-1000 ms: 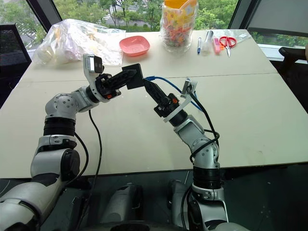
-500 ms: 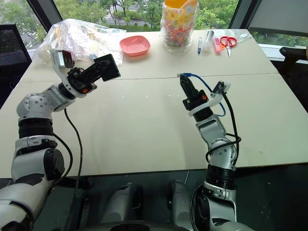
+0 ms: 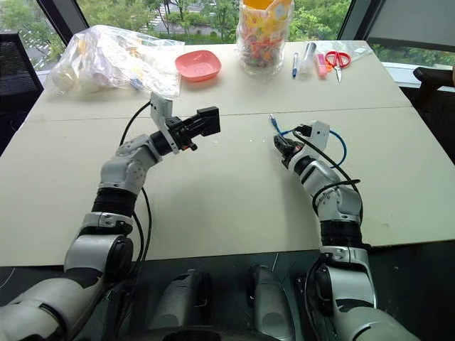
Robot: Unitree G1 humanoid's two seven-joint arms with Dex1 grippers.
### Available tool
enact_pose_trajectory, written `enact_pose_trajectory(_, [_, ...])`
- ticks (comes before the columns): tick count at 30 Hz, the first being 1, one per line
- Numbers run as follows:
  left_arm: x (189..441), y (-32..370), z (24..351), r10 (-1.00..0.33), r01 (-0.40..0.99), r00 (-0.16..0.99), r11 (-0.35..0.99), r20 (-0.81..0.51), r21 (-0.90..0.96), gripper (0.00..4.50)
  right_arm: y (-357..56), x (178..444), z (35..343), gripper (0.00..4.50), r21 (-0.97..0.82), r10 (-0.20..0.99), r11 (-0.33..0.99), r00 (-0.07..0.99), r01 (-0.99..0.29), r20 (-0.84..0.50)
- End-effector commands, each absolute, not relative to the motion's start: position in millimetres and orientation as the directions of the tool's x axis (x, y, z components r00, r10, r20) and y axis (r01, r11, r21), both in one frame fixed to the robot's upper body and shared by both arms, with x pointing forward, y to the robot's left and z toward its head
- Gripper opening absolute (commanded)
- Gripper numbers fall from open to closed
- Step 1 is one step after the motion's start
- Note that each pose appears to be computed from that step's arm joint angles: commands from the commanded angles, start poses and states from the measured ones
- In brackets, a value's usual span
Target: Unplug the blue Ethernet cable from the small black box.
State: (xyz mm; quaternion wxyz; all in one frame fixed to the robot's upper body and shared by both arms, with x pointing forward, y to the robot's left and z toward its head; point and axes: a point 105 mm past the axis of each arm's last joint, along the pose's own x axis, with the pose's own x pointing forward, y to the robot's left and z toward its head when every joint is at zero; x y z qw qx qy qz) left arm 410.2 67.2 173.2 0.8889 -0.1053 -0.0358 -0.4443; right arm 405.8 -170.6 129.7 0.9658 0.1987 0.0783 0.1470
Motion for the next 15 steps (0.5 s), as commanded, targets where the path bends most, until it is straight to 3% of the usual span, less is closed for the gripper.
enact_pose_trajectory(1, [417, 55, 186, -0.771, 0.790, 0.609, 0.612, 0.187, -0.047, 0.52, -153, 390, 136, 3.70, 0.372, 0.420, 0.857, 0.902, -0.357, -0.101])
enact_pose_trajectory(7, [430, 32, 180, -0.741, 0.752, 0.646, 0.659, 0.184, 0.015, 0.52, -125, 328, 101, 3.70, 0.206, 0.562, 0.827, 0.762, -0.524, -0.321])
enact_pose_trajectory(12, [432, 17, 163, -0.736, 0.740, 0.663, 0.672, 0.140, 0.026, 0.52, -125, 316, 102, 3.70, 0.162, 0.559, 0.828, 0.766, -0.537, -0.318])
enact_pose_trajectory(15, [431, 11, 151, -0.748, 0.747, 0.658, 0.663, 0.093, 0.048, 1.92, -131, 319, 106, 3.74, 0.159, 0.529, 0.848, 0.796, -0.505, -0.293])
